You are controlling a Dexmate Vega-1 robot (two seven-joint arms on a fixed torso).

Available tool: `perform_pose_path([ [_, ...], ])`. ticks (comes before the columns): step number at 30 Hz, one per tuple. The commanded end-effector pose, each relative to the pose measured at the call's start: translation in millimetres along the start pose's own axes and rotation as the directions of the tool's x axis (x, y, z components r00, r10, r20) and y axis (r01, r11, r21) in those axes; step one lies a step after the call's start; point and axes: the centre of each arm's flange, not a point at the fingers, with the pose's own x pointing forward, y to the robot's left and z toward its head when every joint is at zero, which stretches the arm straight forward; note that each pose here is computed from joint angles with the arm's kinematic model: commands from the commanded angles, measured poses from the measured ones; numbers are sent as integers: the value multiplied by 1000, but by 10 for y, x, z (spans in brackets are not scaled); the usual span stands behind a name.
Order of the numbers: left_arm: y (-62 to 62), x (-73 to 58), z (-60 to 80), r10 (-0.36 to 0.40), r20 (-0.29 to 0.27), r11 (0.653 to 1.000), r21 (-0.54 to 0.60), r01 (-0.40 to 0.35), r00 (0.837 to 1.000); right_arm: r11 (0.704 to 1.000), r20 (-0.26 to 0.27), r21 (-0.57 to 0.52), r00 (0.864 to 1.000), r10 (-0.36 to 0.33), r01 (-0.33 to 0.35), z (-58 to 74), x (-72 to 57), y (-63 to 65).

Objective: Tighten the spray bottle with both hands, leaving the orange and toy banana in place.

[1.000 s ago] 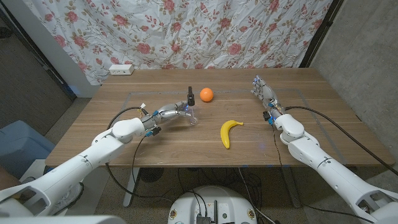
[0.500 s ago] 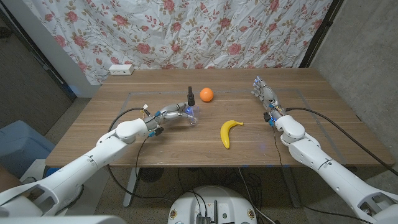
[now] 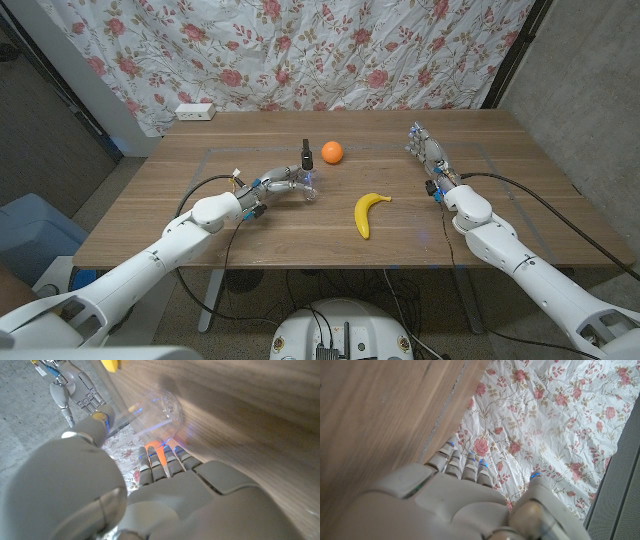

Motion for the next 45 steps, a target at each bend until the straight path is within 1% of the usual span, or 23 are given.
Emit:
perform_pose_path([
  [1,-48,110,-72,32,-3,999,-34,-32,999,1000,-7,-6,1000,-1,1,-2,15,-32],
  [9,-66,188,-81,37,7,999,-33,-37,999,1000,-12,-9,1000,-2,2,-10,36,-42],
  [18,-29,198,-66,66,14,997,-32,-65,998,1000,-13,-14,1000,5,-5,-10,77,-33],
  [26,19,204,14,77,24,997,-26,-77,997,999,-11,-45,1000,24,-24,62,137,-25],
  [33,45,195,88,86,30,996,-27,-85,996,997,-12,-66,999,39,-40,119,165,-4],
  [37,58,185,112,91,25,996,-28,-90,996,996,-12,-76,999,46,-47,156,172,6],
  [43,42,186,145,93,13,995,-39,-93,996,993,-10,-104,999,48,-49,240,174,21],
  [45,30,194,156,90,7,995,-38,-90,996,992,-3,-107,998,60,-60,260,173,20],
])
